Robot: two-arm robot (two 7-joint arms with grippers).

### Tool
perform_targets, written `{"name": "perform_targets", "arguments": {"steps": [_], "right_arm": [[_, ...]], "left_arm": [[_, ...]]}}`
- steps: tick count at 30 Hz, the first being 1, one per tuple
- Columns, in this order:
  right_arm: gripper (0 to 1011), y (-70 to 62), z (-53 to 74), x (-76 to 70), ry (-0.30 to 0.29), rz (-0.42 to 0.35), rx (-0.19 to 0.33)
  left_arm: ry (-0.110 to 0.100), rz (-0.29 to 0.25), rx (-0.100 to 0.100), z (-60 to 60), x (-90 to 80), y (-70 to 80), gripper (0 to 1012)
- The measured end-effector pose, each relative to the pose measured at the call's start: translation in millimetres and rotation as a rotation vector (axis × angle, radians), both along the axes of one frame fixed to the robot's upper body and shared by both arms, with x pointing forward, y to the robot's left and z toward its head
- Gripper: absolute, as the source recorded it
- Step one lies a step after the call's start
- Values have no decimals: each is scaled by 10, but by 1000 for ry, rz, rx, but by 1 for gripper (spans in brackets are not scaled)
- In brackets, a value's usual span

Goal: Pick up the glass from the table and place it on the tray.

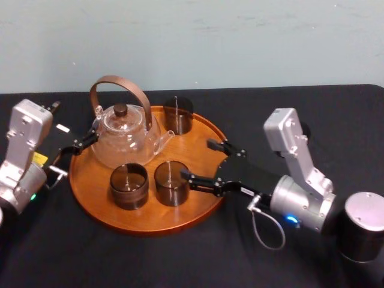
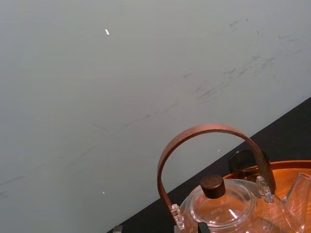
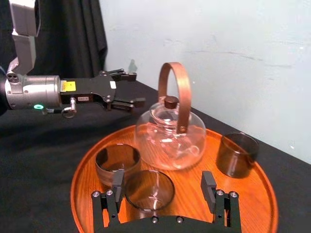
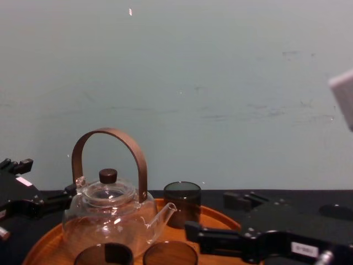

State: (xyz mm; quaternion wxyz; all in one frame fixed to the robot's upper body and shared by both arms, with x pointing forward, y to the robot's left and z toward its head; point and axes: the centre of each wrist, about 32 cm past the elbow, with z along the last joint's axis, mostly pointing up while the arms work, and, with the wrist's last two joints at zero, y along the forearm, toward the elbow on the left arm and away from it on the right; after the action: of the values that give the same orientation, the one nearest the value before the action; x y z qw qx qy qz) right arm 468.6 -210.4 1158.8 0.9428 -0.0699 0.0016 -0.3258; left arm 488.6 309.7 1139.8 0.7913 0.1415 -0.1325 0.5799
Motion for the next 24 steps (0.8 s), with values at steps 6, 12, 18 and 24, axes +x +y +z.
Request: {"name": "perform_targets", "arguments": {"steps": [6, 12, 18, 24], "right_arm": [[1002, -169, 4, -61, 7, -43, 1], [1002, -360, -2, -127, 9, -101, 7], [1002, -515, -19, -175, 14, -154, 11], [1002, -669, -60, -228, 29, -214, 8]], "left_arm": [[0, 0, 0, 0, 0, 0, 1001], [0, 0, 0, 0, 0, 0, 1001], [0, 0, 0, 0, 0, 0, 1001], [0, 0, 0, 0, 0, 0, 1001]]}}
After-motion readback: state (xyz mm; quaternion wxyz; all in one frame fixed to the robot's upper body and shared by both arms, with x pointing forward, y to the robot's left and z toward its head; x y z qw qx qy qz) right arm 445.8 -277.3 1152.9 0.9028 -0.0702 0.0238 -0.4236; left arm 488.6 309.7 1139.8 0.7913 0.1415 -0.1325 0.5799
